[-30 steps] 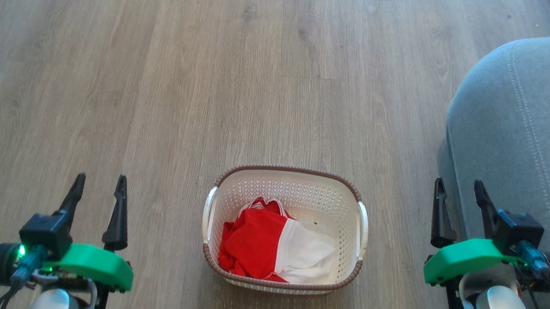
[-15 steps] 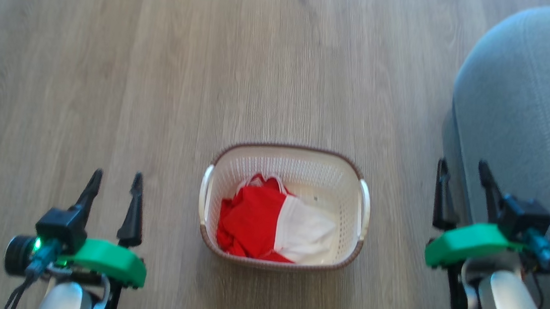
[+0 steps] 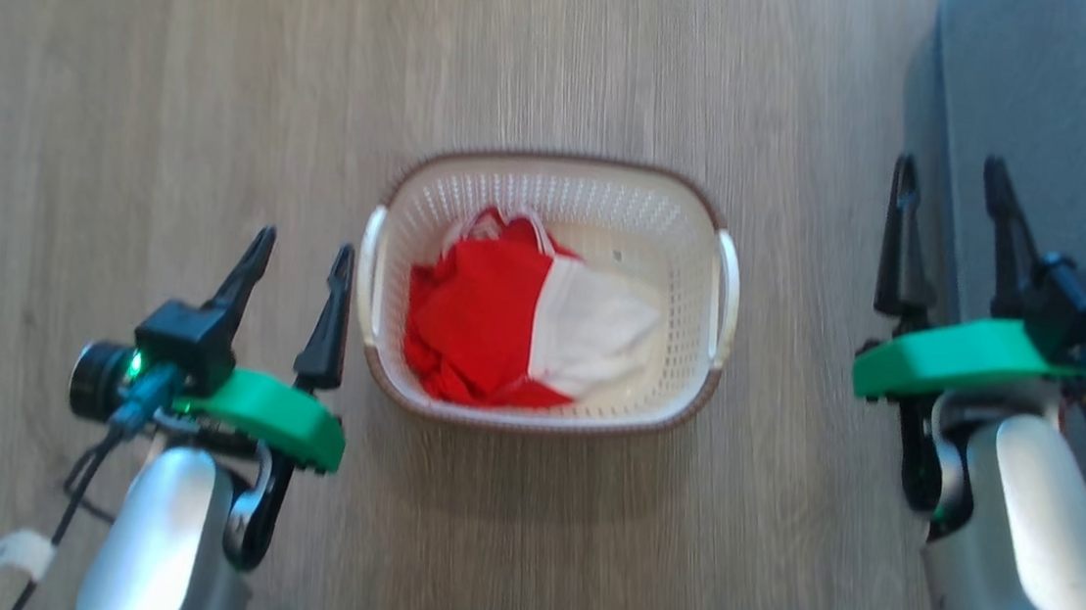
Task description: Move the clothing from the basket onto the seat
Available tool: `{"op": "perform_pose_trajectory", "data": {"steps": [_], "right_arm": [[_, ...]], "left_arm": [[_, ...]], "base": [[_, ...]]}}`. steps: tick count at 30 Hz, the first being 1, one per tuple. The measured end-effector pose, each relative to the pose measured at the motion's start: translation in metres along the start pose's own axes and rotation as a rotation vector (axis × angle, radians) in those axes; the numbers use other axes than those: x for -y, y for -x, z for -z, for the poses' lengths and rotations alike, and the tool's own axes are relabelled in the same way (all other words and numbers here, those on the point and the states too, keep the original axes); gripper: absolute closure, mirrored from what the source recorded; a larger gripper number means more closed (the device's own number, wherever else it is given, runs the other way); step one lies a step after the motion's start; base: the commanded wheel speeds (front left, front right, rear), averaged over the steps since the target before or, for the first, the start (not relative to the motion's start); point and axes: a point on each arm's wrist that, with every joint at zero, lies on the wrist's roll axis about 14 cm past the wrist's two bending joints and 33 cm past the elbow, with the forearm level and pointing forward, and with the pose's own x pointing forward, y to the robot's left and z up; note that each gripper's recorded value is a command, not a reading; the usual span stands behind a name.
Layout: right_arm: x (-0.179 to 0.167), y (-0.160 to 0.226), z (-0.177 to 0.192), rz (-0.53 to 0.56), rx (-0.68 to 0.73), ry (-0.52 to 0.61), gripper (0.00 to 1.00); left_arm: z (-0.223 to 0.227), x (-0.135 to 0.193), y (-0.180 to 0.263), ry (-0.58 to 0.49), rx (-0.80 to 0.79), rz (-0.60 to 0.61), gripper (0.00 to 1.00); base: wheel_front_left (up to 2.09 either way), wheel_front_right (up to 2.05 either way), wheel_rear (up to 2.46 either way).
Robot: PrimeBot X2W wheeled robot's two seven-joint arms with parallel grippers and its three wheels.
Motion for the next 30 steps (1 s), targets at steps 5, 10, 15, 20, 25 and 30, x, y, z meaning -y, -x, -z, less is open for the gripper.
{"op": "perform_pose_trajectory", "data": {"steps": [5,10,15,20,25,30], "right_arm": [[0.005,-0.023,0.013,-0.006,-0.002,0.006,0.00],[0.009,-0.042,0.030,-0.016,-0.014,0.011,0.00],[0.013,-0.056,0.045,-0.023,-0.020,0.006,0.00],[0.019,-0.066,0.057,-0.026,-0.024,0.011,0.00],[0.028,-0.077,0.062,-0.020,-0.005,0.004,0.00],[0.030,-0.085,0.069,-0.033,0.004,-0.003,0.00]], "left_arm": [[0.032,0.012,-0.026,0.016,-0.075,0.053,0.00],[0.065,0.029,-0.049,0.013,-0.146,0.126,0.00],[0.101,0.049,-0.067,0.004,-0.219,0.217,0.00],[0.142,0.071,-0.078,-0.017,-0.309,0.325,0.00],[0.176,0.086,-0.090,-0.031,-0.372,0.415,0.00],[0.208,0.096,-0.101,-0.046,-0.429,0.475,0.00]], "base": [[0.00,0.00,0.00],[0.00,0.00,0.00],[0.00,0.00,0.00],[0.00,0.00,0.00],[0.00,0.00,0.00],[0.00,0.00,0.00]]}}
